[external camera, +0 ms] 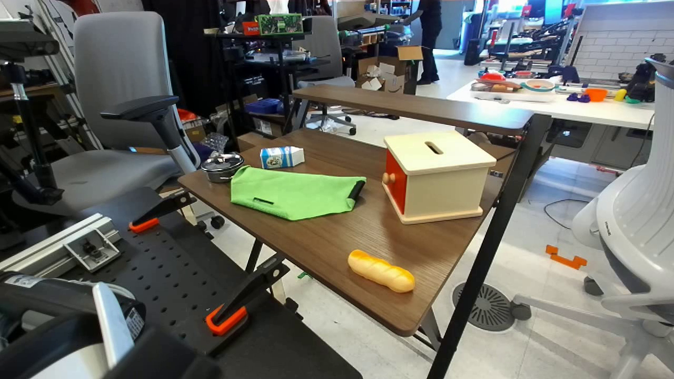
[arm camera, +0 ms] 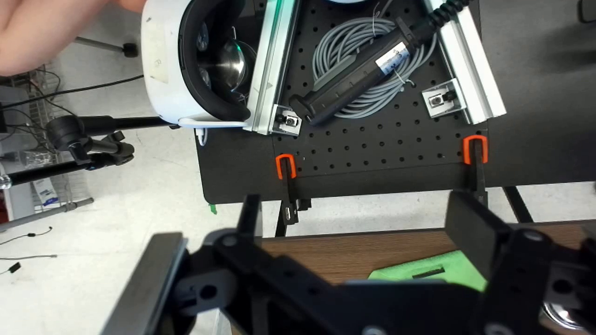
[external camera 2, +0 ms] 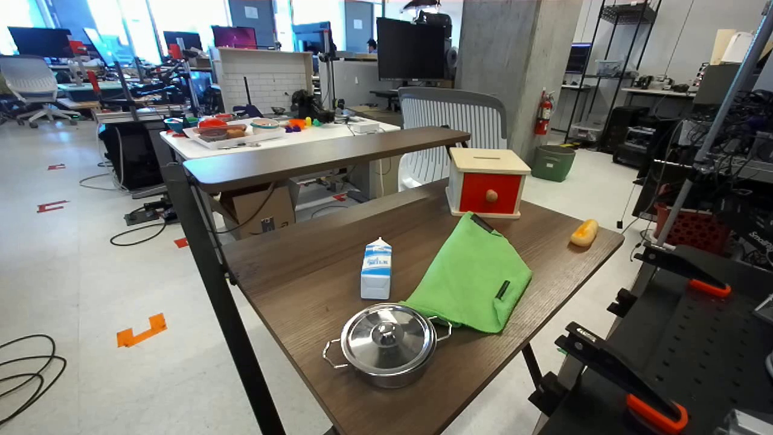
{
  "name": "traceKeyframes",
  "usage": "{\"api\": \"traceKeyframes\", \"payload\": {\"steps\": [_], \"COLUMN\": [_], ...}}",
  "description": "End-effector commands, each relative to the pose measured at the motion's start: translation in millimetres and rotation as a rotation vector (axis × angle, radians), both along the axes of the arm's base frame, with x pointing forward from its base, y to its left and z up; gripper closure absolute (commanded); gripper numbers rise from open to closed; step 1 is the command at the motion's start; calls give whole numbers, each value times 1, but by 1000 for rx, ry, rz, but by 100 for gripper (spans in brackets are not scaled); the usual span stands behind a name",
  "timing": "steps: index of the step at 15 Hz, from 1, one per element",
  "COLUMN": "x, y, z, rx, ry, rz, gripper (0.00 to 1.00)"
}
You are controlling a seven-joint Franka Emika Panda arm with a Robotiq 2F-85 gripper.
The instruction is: Remove the lid from the pot
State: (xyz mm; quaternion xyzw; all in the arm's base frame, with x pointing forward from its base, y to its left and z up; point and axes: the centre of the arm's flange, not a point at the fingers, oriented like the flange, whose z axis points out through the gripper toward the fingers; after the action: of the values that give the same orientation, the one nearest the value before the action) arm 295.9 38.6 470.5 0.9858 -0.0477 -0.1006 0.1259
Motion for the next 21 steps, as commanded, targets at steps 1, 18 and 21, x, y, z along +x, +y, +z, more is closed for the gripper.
{"api": "traceKeyframes", "payload": {"steps": [1,18,21], "x": [4,93,109], "y": [5,117,142], "z": [-5,-96,-106], "rx": [14,34,51], "ry": [-4,-147,-165], "rz": [-4,-242,-255], "gripper": [0,0,0]}}
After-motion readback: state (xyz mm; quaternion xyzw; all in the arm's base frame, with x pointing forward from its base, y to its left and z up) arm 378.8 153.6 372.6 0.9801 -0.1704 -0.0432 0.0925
